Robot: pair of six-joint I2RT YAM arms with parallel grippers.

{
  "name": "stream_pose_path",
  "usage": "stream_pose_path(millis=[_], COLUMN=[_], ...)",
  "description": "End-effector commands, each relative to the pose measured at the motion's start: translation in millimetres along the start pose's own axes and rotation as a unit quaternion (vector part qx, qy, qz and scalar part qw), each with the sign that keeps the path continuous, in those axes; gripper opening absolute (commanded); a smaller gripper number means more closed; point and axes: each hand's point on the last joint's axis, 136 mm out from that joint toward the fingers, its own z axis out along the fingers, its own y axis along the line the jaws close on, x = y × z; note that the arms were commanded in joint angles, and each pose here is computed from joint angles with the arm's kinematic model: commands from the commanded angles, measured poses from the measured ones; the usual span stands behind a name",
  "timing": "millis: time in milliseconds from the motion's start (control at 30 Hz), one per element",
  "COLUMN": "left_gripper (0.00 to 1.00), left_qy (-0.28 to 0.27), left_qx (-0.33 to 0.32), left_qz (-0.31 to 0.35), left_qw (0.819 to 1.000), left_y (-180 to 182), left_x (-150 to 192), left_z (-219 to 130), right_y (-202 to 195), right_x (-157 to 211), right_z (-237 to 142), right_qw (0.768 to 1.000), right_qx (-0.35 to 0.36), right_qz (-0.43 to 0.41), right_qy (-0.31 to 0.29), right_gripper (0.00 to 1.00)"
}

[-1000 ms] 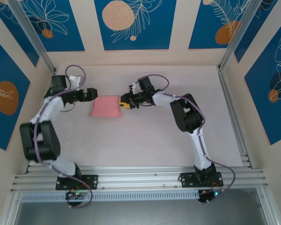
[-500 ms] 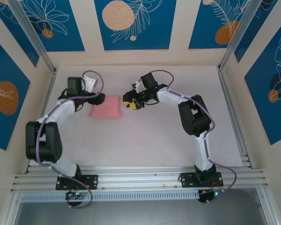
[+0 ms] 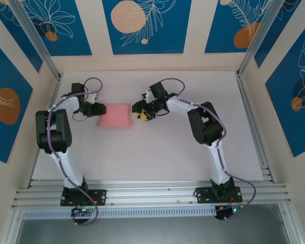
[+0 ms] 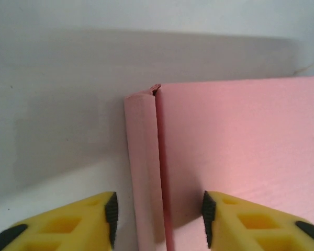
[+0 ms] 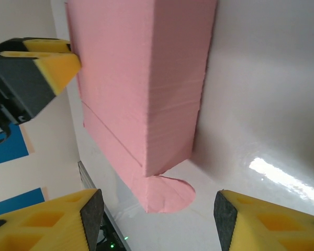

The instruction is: Fold the paper box

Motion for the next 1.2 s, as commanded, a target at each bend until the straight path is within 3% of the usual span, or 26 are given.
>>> stream_pose_path(millis=[0, 133, 333, 733, 967, 1167], left_gripper=[0.35, 0.12, 0.01, 0.00, 0.00, 0.00], left_qy=[0.036, 0.031, 0.036, 0.055, 0.058, 0.062], left_qx=[0.008, 0.015, 0.027, 0.038, 0.035, 0.034], left_qz=[-0.020, -0.029, -0.047, -0.053, -0.050, -0.053], left_qw=[0.999, 0.999, 0.998, 0.996, 0.996, 0.996], left_y=[2.7, 5.0, 13.5, 18.5, 19.8, 21.6], left_x=[13.4, 10.8, 9.5, 12.6, 13.9, 15.1], left_z=[10.6, 9.3, 5.7, 16.0, 16.1, 19.9], right_y=[3.4, 3.9, 2.5, 19.2, 46.4, 47.2], right_x=[-1.1, -1.4, -5.5, -17.0, -23.2, -27.4], right_z=[4.3, 8.2, 21.3, 41.2, 35.5, 23.3], right_qw=[1.000, 1.000, 0.999, 0.996, 0.990, 0.988], right_qx=[-0.001, -0.006, -0.023, -0.089, -0.139, -0.142], right_qz=[-0.011, -0.017, -0.020, -0.014, -0.038, -0.041], right_qy=[0.004, 0.007, 0.010, 0.016, -0.003, -0.035], right_gripper=[0.60, 0.60, 0.61, 0.67, 0.68, 0.68])
